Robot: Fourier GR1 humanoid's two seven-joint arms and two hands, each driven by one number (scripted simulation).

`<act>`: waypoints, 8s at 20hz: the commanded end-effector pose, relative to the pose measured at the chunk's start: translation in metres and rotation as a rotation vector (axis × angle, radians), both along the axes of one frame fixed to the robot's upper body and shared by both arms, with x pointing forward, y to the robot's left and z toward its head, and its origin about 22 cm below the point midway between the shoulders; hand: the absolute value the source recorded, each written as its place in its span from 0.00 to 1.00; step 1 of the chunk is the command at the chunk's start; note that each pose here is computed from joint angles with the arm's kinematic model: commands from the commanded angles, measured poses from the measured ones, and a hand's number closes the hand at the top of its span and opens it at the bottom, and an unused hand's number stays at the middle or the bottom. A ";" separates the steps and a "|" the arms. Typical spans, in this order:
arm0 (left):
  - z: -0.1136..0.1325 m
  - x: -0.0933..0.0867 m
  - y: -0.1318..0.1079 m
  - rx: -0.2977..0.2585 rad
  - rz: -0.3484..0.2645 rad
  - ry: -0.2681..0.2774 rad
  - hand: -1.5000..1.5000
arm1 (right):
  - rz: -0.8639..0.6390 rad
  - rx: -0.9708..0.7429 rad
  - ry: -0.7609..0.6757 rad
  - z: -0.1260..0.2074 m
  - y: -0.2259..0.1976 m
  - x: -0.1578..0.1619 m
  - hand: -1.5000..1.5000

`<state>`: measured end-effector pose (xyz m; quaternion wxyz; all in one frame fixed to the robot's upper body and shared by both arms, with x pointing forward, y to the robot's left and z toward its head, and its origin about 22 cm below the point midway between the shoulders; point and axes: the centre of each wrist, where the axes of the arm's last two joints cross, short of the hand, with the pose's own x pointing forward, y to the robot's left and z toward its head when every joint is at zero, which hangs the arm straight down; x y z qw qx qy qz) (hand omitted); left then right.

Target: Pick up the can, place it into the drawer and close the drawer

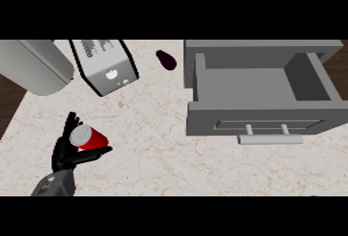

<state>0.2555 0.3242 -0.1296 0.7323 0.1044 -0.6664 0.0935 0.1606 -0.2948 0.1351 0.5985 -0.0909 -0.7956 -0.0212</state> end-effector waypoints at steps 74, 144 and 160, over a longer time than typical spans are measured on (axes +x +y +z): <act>0.386 0.177 -0.336 0.103 -0.435 -0.189 1.00 | -0.008 -0.043 -0.053 0.027 0.000 0.007 0.00; 0.397 0.197 -0.267 0.048 -0.227 -0.224 0.00 | -0.259 -1.166 -0.128 -0.065 0.123 0.271 0.00; 0.391 0.189 -0.224 0.049 -0.256 -0.221 0.00 | -0.319 -1.120 -0.202 0.000 0.123 0.309 0.00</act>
